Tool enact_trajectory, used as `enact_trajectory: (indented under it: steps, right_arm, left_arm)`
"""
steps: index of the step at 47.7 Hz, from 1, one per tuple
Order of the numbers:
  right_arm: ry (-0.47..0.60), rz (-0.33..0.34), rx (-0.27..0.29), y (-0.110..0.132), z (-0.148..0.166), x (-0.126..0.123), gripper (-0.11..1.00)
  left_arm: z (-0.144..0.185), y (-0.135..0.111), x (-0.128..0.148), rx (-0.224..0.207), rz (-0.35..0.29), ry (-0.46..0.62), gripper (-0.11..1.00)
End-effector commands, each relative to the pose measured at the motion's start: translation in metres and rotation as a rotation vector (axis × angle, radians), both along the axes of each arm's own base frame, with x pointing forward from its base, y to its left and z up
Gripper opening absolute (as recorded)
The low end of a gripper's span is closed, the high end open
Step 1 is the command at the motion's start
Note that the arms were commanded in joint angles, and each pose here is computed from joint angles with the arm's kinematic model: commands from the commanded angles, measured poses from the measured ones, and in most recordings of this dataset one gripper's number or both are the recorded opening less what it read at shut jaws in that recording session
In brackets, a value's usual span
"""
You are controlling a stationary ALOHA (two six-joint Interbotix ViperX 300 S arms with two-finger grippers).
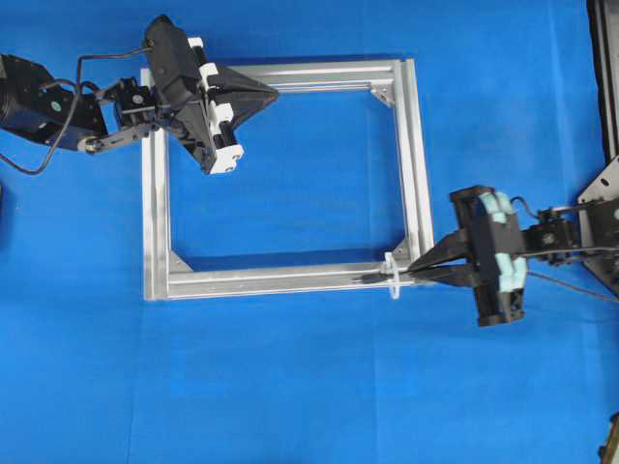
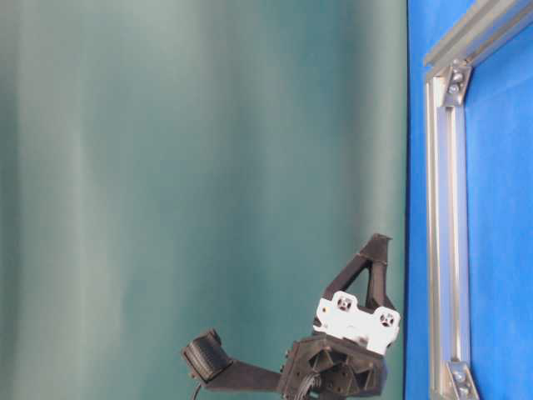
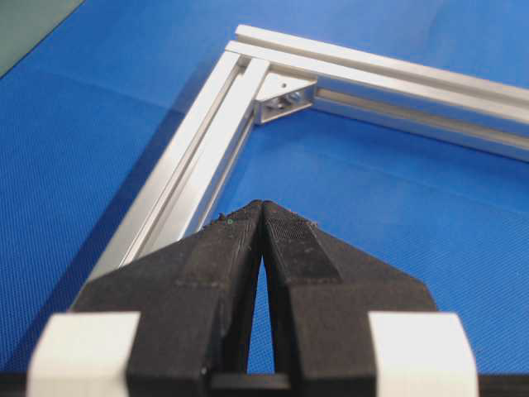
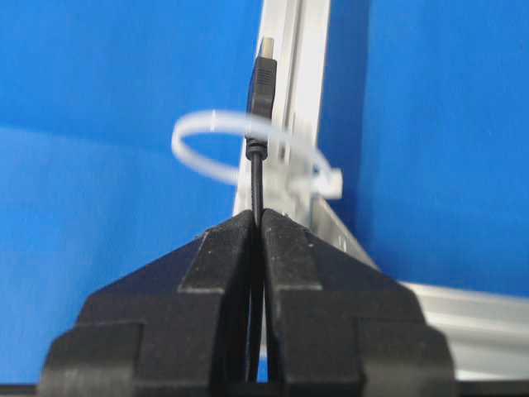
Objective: Insert the wire through the string loop located on the right side.
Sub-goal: 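Move the left gripper toward the plug emerging from the loop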
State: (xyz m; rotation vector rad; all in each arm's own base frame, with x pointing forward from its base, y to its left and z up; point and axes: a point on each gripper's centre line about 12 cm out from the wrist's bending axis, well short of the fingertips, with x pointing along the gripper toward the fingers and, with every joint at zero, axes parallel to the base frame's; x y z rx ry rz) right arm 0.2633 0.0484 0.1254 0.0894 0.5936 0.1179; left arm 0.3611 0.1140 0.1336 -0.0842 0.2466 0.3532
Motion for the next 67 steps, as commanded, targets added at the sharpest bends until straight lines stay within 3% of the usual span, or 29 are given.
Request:
enact_trajectory:
  steps: [1, 20, 31, 42, 49, 58, 67]
  right_arm:
    - [-0.035, 0.0, 0.004, 0.002, 0.008, 0.013, -0.04]
    - [-0.032, 0.0, 0.003, 0.003, 0.007, 0.017, -0.04]
    - [-0.034, 0.0, 0.004, 0.003, 0.008, 0.017, -0.04]
    - [-0.035, 0.001, 0.003, 0.003, 0.008, 0.017, -0.04]
    - [-0.035, 0.001, 0.003, 0.003, 0.008, 0.017, -0.04]
    - [-0.038, 0.001, 0.003, 0.003, 0.009, 0.018, -0.04]
    - [-0.044, 0.001, 0.004, 0.003, 0.009, 0.018, -0.04]
  left_arm:
    - [0.015, 0.002, 0.002, 0.009, 0.004, -0.044, 0.0]
    - [0.014, -0.011, 0.004, 0.0, -0.03, -0.044, 0.0]
    - [0.009, -0.051, 0.01, -0.009, -0.136, -0.028, 0.0]
    - [0.006, -0.108, 0.013, -0.02, -0.286, -0.006, 0.0]
    - [0.007, -0.148, 0.013, -0.07, -0.381, -0.014, 0.0]
    - [0.007, -0.181, 0.008, -0.159, -0.446, -0.017, 0.0]
    - [0.01, -0.186, 0.015, -0.166, -0.454, -0.034, 0.0]
